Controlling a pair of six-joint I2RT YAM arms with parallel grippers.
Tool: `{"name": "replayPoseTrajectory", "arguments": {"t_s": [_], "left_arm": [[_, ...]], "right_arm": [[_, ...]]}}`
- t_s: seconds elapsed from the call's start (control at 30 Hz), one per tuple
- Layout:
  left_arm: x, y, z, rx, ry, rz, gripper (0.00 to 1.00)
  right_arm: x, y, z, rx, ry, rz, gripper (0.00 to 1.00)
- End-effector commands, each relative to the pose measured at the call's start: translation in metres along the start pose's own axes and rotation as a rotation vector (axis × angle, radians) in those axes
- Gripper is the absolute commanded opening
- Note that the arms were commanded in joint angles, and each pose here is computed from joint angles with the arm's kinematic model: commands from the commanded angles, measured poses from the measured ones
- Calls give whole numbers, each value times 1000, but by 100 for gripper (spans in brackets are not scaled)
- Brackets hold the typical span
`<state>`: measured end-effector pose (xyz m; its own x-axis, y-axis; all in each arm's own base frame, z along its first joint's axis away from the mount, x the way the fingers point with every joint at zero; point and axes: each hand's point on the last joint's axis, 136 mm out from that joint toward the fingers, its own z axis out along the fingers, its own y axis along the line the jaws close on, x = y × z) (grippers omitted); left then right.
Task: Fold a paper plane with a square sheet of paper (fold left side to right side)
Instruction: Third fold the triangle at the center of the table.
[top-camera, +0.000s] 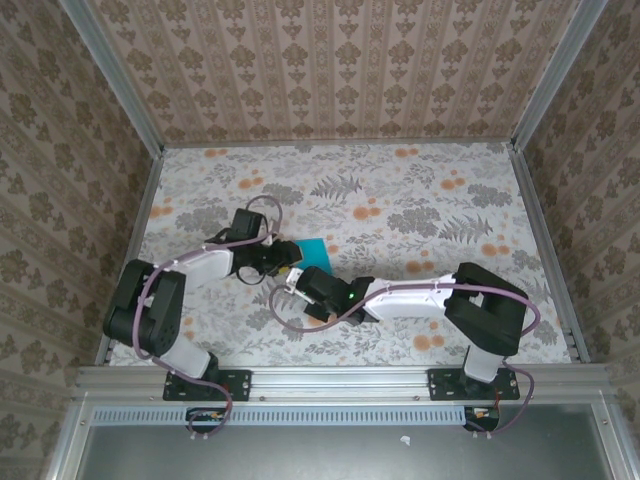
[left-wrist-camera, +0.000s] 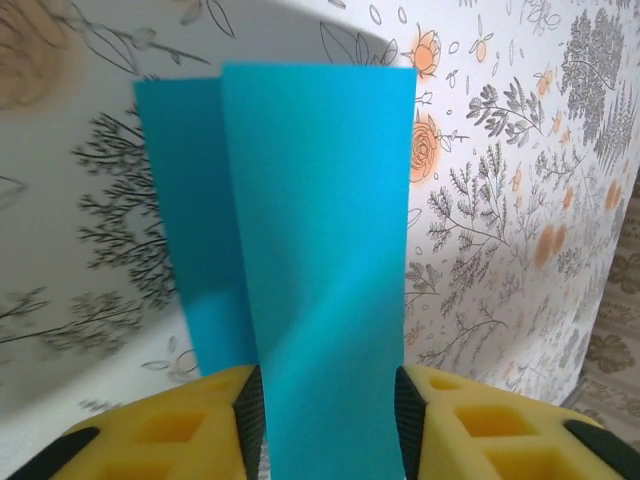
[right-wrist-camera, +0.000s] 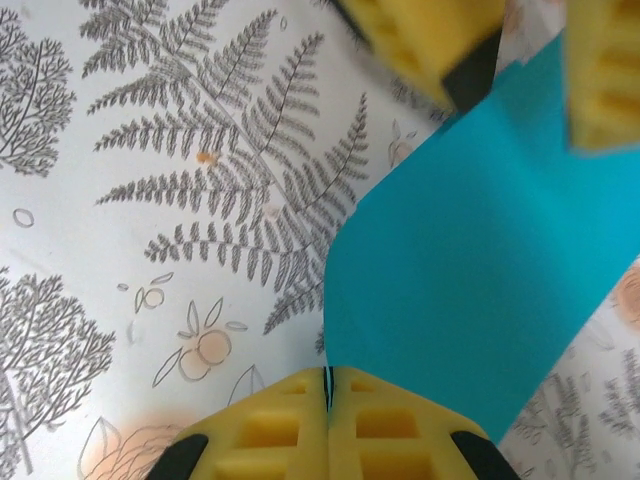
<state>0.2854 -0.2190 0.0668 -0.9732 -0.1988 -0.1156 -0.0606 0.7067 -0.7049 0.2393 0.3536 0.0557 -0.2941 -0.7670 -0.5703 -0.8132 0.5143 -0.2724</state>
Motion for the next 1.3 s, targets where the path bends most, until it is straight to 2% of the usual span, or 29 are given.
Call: {"name": "replayPoseTrajectory", "arguments": {"t_s": [0.0, 0.07, 0.17, 0.53, 0.8, 1.0, 1.07, 1.27], "left_arm": [[-7, -4, -29, -39, -29, 58, 45], [-8, -3, -39, -52, -43, 71, 44], [-12, -12, -44, -37, -44, 104, 34], [-26, -45, 21, 37, 89, 198, 22], [-25, -26, 52, -2, 141, 171, 19], [-20, -8, 63, -41, 167, 154, 19], [-8, -10, 69, -47, 197, 176, 18], [-1, -2, 75, -63, 228, 183, 16]], "right_arm": [[-2, 3, -8, -87, 13, 68, 0], [-2, 4, -8, -117, 21, 92, 0], [-3, 4, -8, -138, 26, 123, 0], [0, 0, -3, -174, 39, 192, 0], [3, -1, -3, -210, 43, 231, 0], [5, -1, -3, -244, 52, 254, 0], [5, -2, -4, -257, 53, 270, 0], [6, -6, -5, -329, 62, 352, 0]]}}
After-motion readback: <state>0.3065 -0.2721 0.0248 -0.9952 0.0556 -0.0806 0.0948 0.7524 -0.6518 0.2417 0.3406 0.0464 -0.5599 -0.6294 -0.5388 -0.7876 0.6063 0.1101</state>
